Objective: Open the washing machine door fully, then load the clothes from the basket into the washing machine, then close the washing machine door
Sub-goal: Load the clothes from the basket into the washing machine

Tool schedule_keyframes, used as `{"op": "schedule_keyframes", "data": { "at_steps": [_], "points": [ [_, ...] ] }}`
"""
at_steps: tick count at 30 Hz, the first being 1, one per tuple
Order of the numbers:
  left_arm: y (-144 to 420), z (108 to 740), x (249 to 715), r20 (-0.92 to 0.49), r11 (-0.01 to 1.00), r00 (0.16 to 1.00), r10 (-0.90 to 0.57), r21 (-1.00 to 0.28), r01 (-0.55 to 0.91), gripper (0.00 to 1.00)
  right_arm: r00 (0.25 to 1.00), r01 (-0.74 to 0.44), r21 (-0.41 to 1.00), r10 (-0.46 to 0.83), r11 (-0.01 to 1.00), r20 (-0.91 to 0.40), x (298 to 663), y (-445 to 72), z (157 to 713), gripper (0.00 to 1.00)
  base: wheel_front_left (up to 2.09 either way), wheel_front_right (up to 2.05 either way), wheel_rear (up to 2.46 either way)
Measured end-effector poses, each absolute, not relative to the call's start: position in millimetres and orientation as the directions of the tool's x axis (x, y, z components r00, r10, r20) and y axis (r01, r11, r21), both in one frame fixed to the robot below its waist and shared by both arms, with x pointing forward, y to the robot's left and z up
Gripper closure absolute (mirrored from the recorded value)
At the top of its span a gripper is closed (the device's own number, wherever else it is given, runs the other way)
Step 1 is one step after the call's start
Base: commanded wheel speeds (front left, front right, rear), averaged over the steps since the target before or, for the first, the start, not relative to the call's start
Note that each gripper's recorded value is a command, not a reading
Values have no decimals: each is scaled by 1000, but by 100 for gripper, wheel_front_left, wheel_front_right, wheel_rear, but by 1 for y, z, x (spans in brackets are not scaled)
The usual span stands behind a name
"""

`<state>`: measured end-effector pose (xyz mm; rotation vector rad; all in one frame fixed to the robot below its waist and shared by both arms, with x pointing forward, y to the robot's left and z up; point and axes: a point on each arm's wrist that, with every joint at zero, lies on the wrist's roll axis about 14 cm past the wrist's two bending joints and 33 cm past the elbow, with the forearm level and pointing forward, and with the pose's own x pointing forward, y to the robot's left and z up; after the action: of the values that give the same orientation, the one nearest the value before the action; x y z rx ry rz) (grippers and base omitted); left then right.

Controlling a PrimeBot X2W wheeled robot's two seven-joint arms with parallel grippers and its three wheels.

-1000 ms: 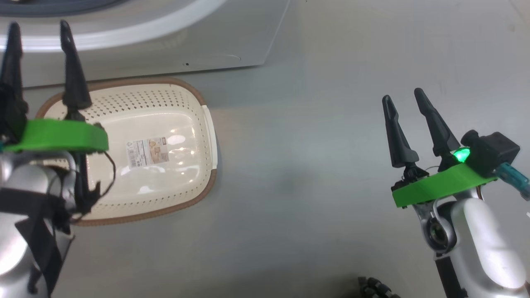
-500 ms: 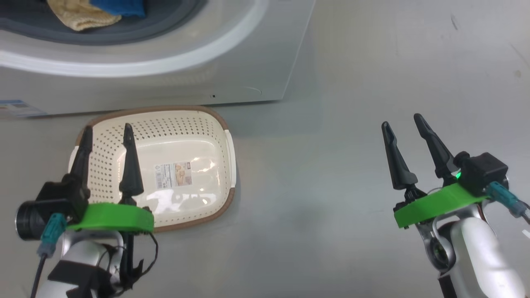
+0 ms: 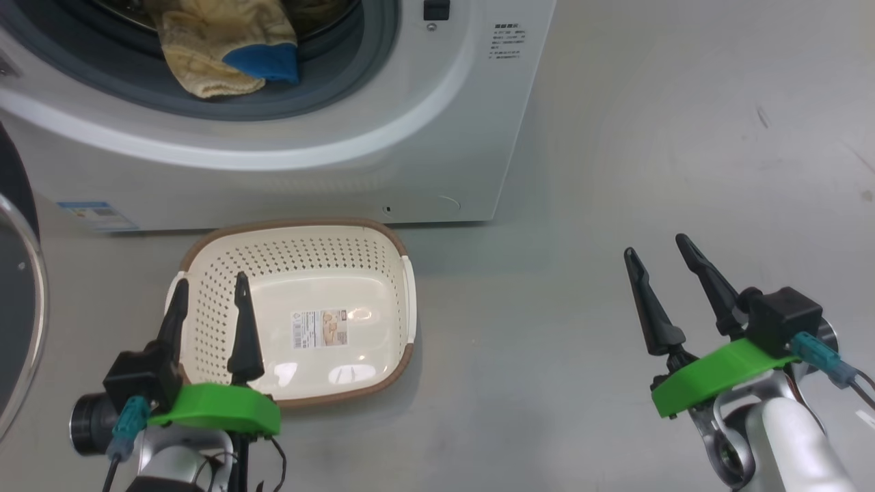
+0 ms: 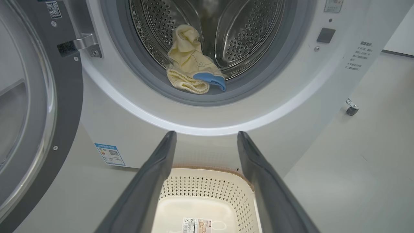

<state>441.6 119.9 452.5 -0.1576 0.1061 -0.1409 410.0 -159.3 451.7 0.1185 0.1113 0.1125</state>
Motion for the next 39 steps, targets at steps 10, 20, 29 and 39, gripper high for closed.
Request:
{"op": "schedule_keyframes", "data": {
  "at_steps": [10, 20, 29, 39],
  "points": [
    [121, 458, 436, -85, 979, 987, -135, -162, 120, 0, 986, -119, 126, 132, 985, -98, 402, -155, 459, 0, 0, 0, 0],
    [121, 450, 436, -109, 982, 986, -129, -155, 112, 0, 986, -122, 126, 135, 984, -95, 402, -154, 460, 0, 0, 0, 0],
    [121, 436, 450, -157, 983, 979, -129, -151, 106, 0, 983, -125, 131, 140, 984, -119, 403, -152, 451, 0, 0, 0, 0],
    [119, 421, 498, -240, 983, 960, -143, -145, 110, 0, 982, -105, 145, 126, 984, -138, 414, -157, 439, 0, 0, 0, 0]
  ]
}}
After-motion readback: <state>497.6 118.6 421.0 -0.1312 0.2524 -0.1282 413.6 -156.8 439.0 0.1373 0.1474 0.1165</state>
